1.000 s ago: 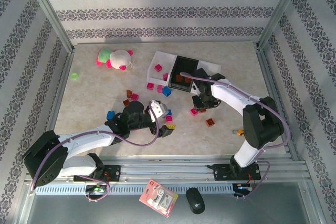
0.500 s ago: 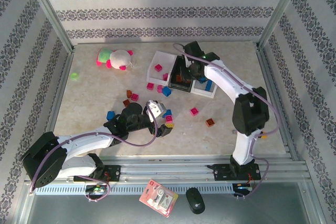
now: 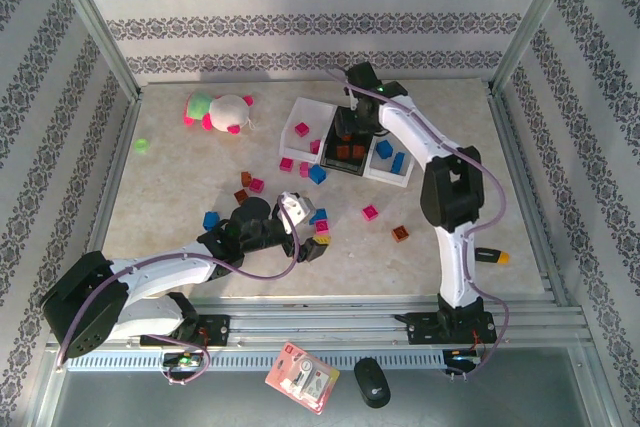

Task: Sort the legos into containers by color

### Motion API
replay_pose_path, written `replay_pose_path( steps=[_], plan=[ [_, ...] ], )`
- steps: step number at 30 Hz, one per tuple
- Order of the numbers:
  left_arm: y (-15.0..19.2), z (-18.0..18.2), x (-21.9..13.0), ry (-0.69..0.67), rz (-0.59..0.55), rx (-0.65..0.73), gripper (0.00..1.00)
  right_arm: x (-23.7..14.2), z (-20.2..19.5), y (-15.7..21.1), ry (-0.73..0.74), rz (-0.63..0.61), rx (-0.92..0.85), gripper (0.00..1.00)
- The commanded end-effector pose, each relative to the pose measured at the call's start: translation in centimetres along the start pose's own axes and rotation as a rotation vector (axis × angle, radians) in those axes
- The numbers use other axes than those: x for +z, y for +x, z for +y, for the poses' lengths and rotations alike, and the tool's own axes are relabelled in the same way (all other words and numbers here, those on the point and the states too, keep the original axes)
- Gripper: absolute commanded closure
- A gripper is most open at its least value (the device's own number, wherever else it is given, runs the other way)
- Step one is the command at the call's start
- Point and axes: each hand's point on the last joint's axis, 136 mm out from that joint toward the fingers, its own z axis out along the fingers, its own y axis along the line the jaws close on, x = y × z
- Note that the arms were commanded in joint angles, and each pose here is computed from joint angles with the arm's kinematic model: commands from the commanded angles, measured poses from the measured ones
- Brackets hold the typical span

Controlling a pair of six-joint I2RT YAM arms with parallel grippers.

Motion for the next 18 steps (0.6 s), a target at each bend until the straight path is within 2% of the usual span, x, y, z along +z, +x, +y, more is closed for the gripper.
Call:
replay_pose_path(
  steps=[1, 6, 12, 18],
  plan=[
    [-1.7, -1.2, 0.2, 0.081, -0.057, 0.041, 0.01, -4.4, -1.0, 1.9, 0.021, -0.033, -0.004, 0.31],
    [-2.8, -2.7, -0.1, 0.169, -0.121, 0.078, 0.01, -6.0, -3.6, 9.8, 0.083, 0.062, 0.031, 0.23],
    [-2.5, -2.9, 0.4, 0.188, -0.1, 0.084, 0.01, -6.3, -5.2, 19.5, 0.094, 0.243, 0.076, 0.18],
    [-2.5, -2.8, 0.6, 0.19, -0.095, 0.086, 0.01, -4.6, -5.2, 25.4, 0.089, 0.408, 0.12, 0.2]
  ],
)
